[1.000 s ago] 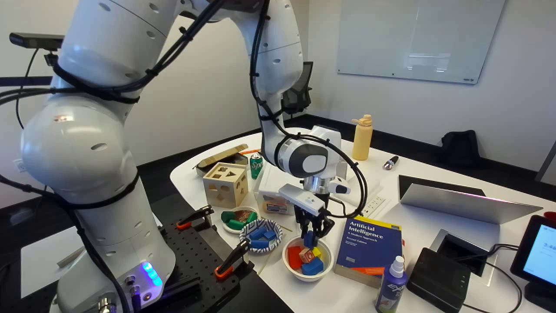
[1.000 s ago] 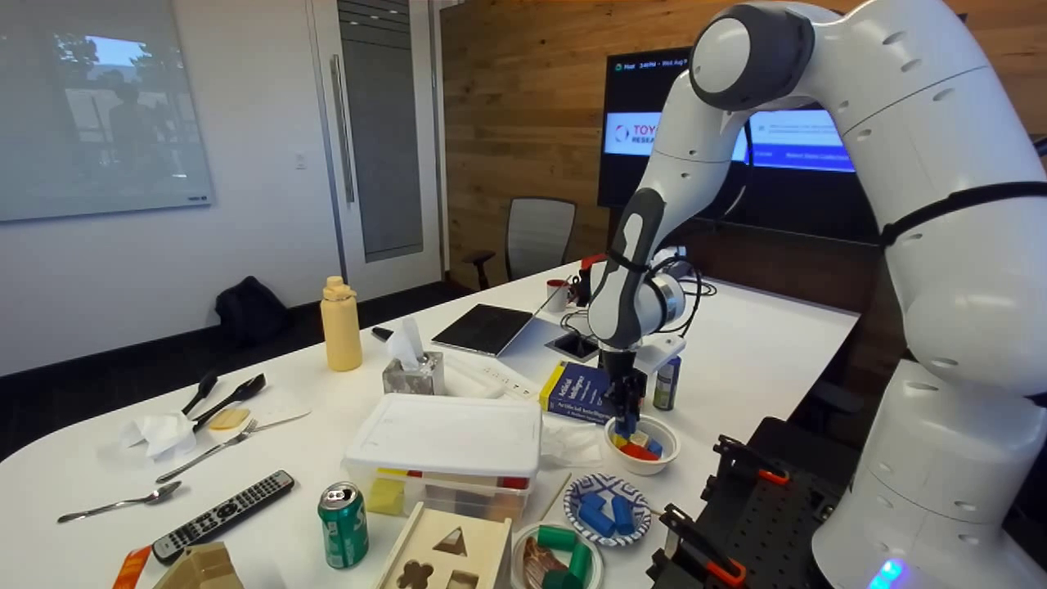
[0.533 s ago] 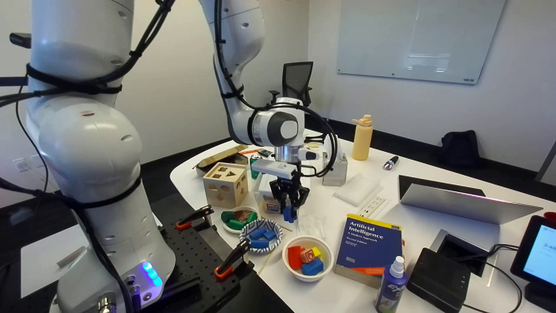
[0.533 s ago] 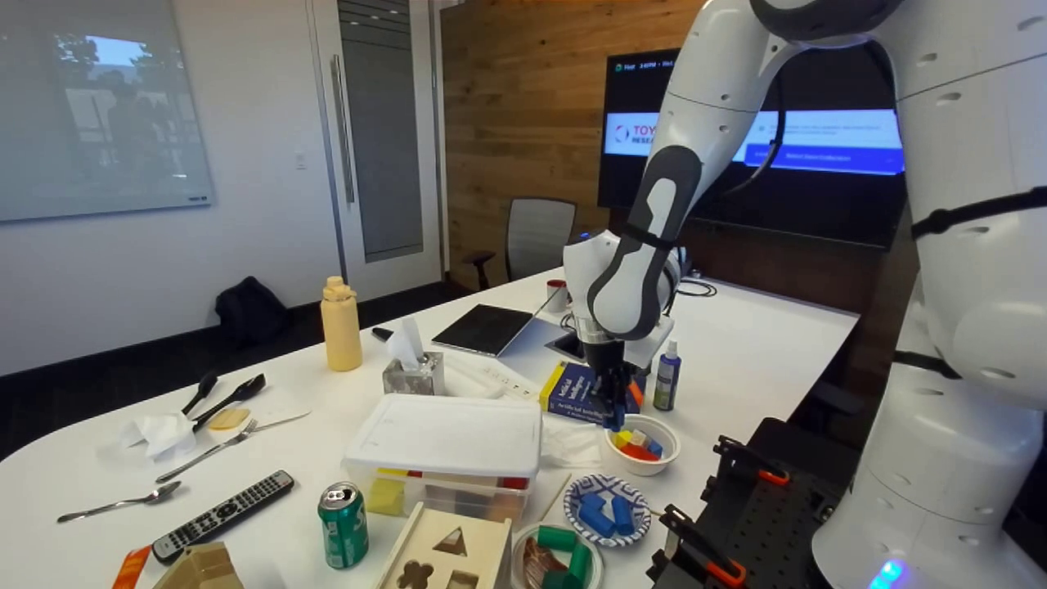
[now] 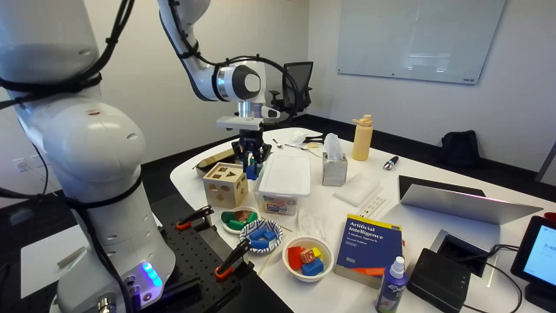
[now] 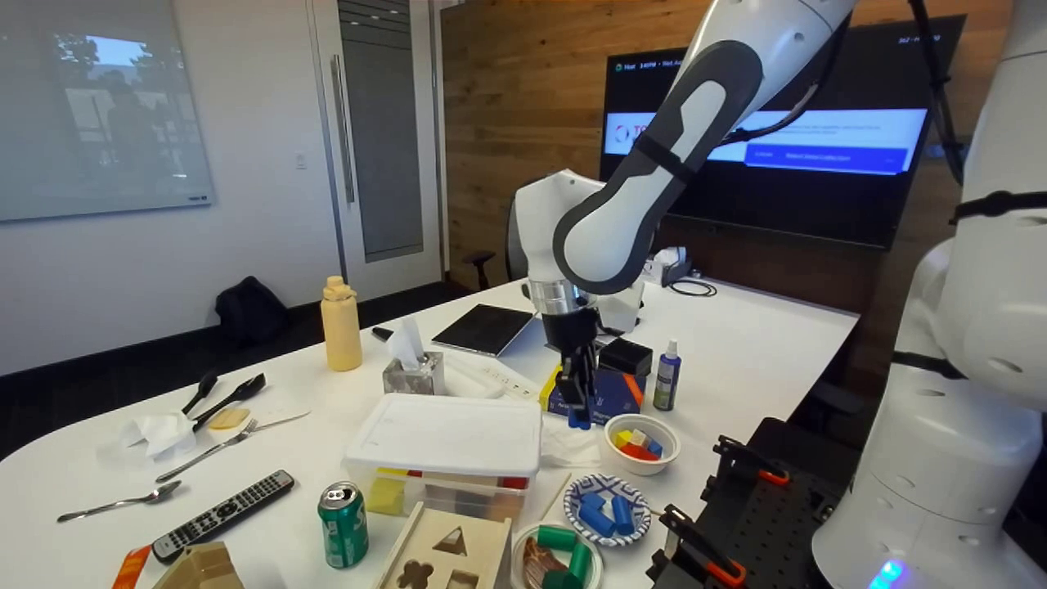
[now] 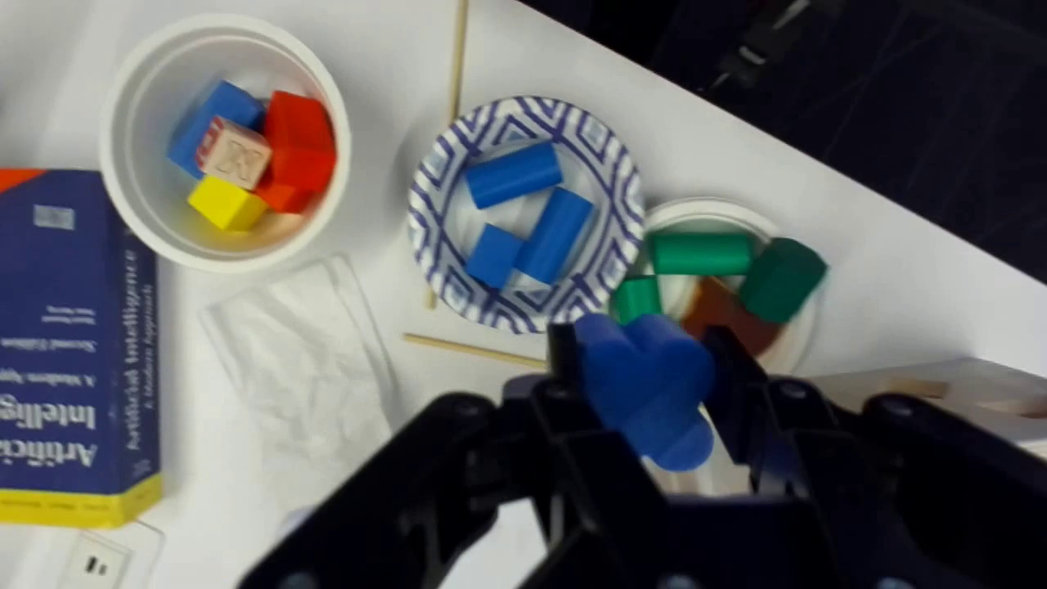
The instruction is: Put the blue block in the wooden box
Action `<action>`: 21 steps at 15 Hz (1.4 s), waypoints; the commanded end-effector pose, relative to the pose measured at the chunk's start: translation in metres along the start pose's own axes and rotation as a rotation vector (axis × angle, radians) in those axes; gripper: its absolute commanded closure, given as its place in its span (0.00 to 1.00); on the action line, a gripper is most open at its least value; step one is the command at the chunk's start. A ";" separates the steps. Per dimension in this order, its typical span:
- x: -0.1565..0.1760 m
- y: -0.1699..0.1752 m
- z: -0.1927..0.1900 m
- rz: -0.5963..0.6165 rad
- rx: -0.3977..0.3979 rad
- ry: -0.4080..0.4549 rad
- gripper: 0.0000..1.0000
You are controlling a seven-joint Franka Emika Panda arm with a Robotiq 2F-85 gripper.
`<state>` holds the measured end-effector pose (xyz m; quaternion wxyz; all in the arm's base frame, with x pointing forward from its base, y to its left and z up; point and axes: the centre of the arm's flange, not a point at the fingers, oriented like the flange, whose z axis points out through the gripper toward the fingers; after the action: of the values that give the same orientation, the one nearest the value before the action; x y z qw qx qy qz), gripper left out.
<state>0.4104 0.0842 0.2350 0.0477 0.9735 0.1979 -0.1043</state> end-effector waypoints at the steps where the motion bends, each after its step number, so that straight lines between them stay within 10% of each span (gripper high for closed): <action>1: 0.011 -0.054 -0.017 -0.109 0.040 0.007 0.84; 15: 0.103 -0.202 0.017 -0.272 0.095 0.030 0.84; 21: 0.133 -0.230 0.032 -0.153 0.100 0.126 0.84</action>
<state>0.4202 0.3248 0.1689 -0.0265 0.9511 0.2967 -0.0817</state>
